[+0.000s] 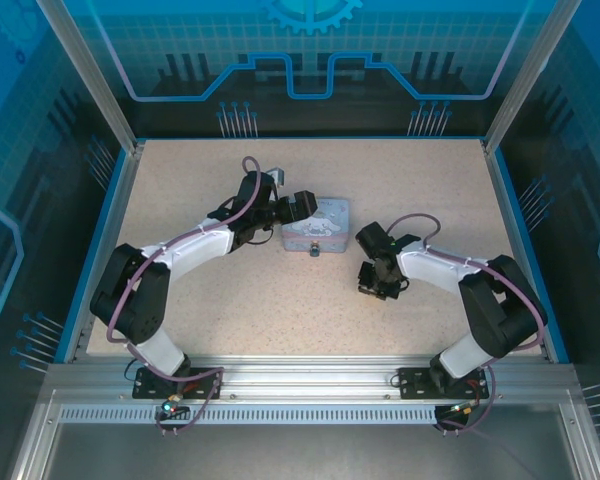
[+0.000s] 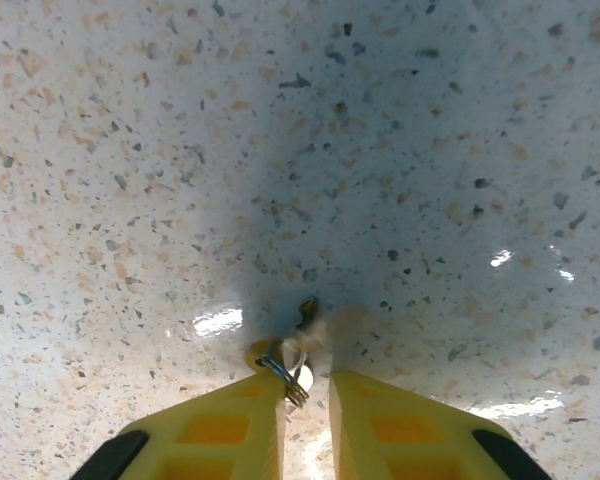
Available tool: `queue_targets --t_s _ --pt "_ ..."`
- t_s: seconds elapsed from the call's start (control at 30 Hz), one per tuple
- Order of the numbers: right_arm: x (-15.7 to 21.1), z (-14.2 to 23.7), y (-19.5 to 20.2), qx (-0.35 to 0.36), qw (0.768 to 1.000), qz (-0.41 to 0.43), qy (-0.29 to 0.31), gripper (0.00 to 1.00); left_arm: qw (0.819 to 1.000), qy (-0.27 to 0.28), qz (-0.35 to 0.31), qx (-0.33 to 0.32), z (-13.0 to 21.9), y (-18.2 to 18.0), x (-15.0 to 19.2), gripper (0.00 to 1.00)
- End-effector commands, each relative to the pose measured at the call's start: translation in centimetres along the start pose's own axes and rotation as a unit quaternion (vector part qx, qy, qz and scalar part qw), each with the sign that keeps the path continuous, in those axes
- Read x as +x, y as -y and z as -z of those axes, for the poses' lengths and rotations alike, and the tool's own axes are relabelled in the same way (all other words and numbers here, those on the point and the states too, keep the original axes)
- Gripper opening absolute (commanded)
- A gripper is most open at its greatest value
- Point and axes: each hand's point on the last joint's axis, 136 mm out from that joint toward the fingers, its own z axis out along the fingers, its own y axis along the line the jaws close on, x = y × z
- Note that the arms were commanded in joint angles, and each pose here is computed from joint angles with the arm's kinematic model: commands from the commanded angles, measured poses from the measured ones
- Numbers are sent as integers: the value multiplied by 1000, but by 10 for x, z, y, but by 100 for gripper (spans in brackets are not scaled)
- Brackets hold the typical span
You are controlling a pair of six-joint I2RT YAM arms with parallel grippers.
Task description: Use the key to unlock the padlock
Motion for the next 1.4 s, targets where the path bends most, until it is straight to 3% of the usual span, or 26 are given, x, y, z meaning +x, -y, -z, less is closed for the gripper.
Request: queue_targets --t_s 0.0,0.1,0.4,0.57,0.73,1.07,1.37 --pt "3 -3 -1 10 1000 2 -3 12 999 8 -22 24 -3 15 -7 99" --pt "2 -3 -1 10 1000 6 -2 0 999 8 -22 24 -3 14 -8 99" --pt "-14 29 -17 -30 993 101 55 0 999 8 -19 28 -1 16 -8 99" --pt "-28 76 -49 -116 959 217 139 0 999 2 -8 49 3 23 -10 99" --pt "-30 111 -67 -166 927 283 183 0 996 -14 11 93 10 39 -11 99" --pt "-36 118 -86 -248 927 229 161 0 979 -61 140 137 9 45 12 99" --pt "-10 55 -77 -238 946 201 91 0 991 -46 85 97 16 40 0 99"
